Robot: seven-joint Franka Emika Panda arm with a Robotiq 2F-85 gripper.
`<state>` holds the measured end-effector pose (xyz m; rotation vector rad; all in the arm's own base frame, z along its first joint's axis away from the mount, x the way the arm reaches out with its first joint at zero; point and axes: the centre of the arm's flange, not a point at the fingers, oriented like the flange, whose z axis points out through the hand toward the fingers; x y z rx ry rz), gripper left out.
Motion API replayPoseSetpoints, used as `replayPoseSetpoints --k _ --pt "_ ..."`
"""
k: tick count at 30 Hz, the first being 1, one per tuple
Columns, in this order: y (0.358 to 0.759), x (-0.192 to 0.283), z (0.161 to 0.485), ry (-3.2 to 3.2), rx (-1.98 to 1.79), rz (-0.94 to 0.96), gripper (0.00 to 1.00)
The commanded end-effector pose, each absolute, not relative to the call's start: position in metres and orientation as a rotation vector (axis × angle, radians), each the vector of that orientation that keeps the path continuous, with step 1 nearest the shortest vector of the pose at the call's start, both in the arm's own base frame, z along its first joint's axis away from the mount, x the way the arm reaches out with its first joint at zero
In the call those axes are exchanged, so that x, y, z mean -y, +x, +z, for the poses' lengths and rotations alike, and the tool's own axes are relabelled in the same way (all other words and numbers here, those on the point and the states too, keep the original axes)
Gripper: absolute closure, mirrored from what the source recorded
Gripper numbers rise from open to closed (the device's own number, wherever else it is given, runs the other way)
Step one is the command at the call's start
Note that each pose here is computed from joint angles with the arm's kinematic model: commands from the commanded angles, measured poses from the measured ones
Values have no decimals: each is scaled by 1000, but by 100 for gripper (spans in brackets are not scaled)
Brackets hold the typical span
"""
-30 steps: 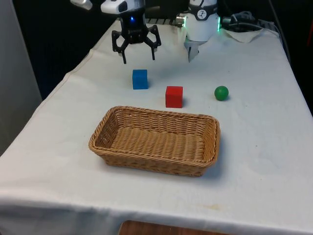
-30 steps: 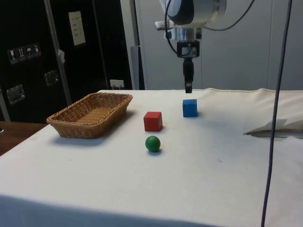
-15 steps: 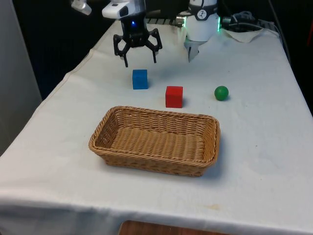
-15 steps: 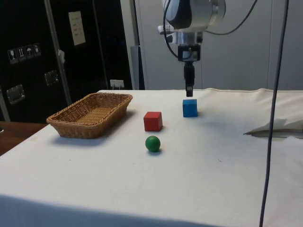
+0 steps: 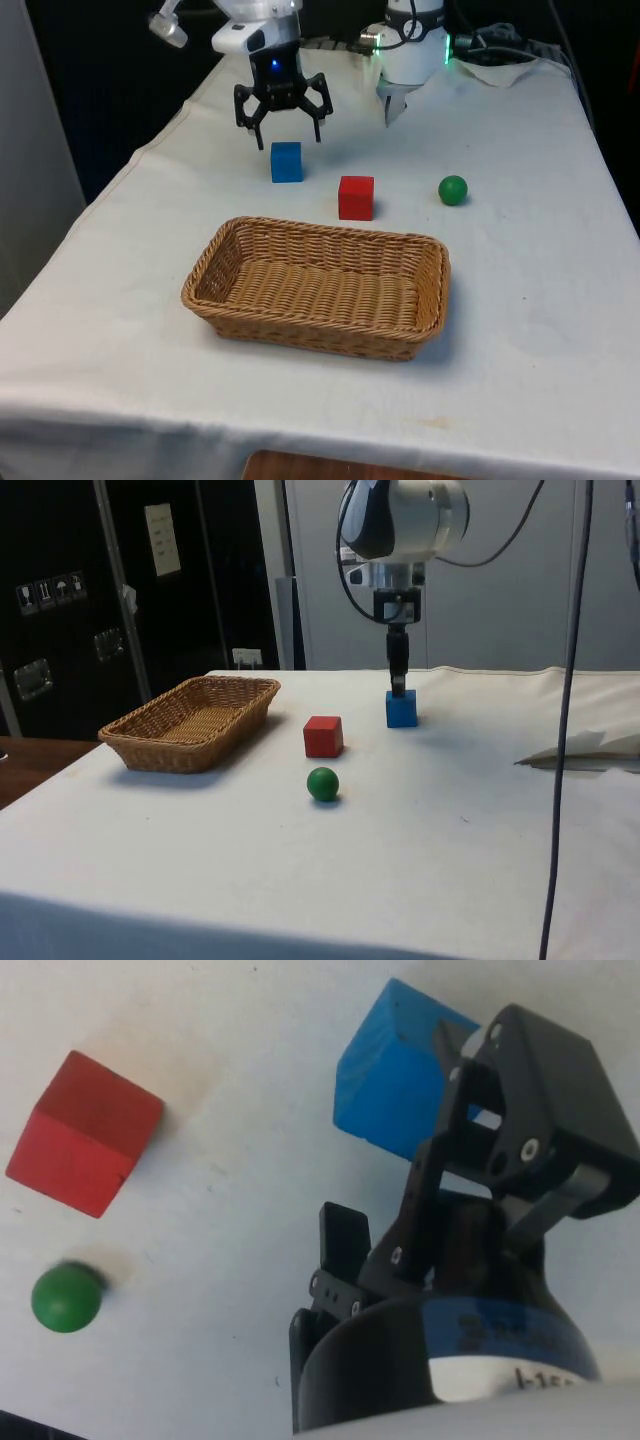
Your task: Place all non-red objects into the basket.
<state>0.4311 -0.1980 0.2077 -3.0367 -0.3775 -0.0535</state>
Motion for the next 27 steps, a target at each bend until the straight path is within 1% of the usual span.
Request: replayPoseSetpoints --k 1,2,3,10,11,12,19,20,21,27 --pt "432 197 208 -3029 379 -81 0" --pt "431 197 206 -3032 376 -57 0" --pt "433 197 206 -3026 377 -82 0" --pt "432 196 197 -3019 372 -81 0" --pt "430 196 197 -3023 373 -56 0" --pt "432 196 196 -3018 373 -81 0" --pt "433 195 190 -3012 369 -85 0" --pt "431 195 189 -3016 369 -56 0" --pt "433 194 189 -3011 370 -84 0" --pt "434 193 182 -3006 361 -90 0"
